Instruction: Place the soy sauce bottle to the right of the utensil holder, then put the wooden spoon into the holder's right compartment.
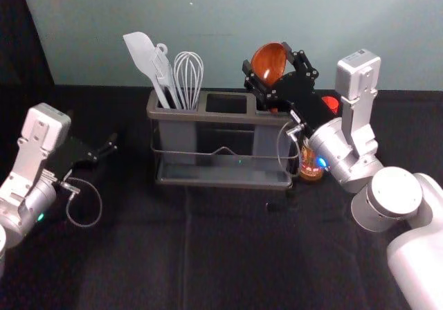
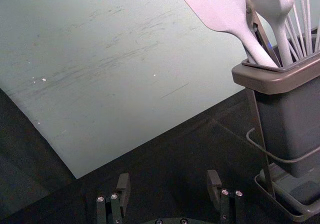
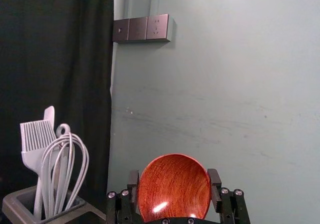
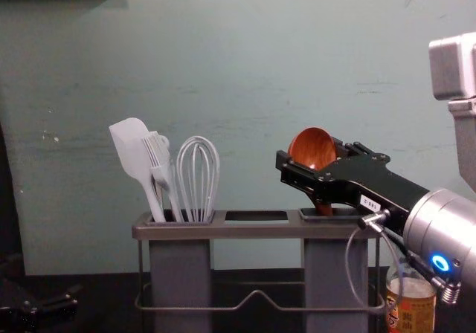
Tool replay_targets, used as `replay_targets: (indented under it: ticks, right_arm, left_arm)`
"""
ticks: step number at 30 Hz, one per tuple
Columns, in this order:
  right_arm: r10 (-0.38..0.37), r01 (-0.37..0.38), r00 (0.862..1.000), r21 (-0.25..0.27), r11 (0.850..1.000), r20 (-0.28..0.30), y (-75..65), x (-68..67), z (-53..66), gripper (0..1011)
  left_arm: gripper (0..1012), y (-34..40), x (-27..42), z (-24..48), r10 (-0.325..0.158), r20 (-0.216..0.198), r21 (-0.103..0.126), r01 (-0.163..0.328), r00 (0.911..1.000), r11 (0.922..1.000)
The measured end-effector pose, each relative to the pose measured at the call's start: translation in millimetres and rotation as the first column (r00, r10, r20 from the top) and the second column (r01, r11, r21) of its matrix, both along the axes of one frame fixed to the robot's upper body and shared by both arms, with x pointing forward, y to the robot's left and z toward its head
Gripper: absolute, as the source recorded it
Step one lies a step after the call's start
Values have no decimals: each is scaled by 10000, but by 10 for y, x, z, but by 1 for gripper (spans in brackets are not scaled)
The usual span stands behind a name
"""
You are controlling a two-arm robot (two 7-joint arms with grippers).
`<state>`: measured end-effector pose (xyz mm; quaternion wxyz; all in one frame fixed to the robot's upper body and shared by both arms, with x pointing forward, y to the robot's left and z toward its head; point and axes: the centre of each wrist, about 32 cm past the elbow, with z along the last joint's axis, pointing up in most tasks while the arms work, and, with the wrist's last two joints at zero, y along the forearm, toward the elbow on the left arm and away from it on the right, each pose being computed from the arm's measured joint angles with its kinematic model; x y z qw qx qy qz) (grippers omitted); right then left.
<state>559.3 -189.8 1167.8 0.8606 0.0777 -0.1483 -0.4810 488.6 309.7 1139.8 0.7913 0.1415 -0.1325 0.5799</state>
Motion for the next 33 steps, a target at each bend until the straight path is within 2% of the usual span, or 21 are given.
replay_targets:
  ticks: [12, 19, 27, 33]
  right_arm:
    - [50, -49, 9999, 111, 9999, -90, -19, -37, 49, 843]
    - [108, -106, 9999, 206, 9997, -68, -18, -74, 90, 1003]
    - [73, -71, 10000, 253, 9997, -52, -16, -157, 159, 1003]
    - [-63, 66, 9999, 252, 9997, -102, -40, -277, 236, 1003]
  left_arm:
    - [1005, 0, 0, 0, -1, 0, 0, 1, 10000, 10000]
    - [1005, 0, 0, 0, -1, 0, 0, 1, 10000, 10000]
    - [1005, 0, 0, 0, 0, 0, 0, 0, 10000, 10000]
    - [1005, 0, 0, 0, 0, 0, 0, 0, 10000, 10000]
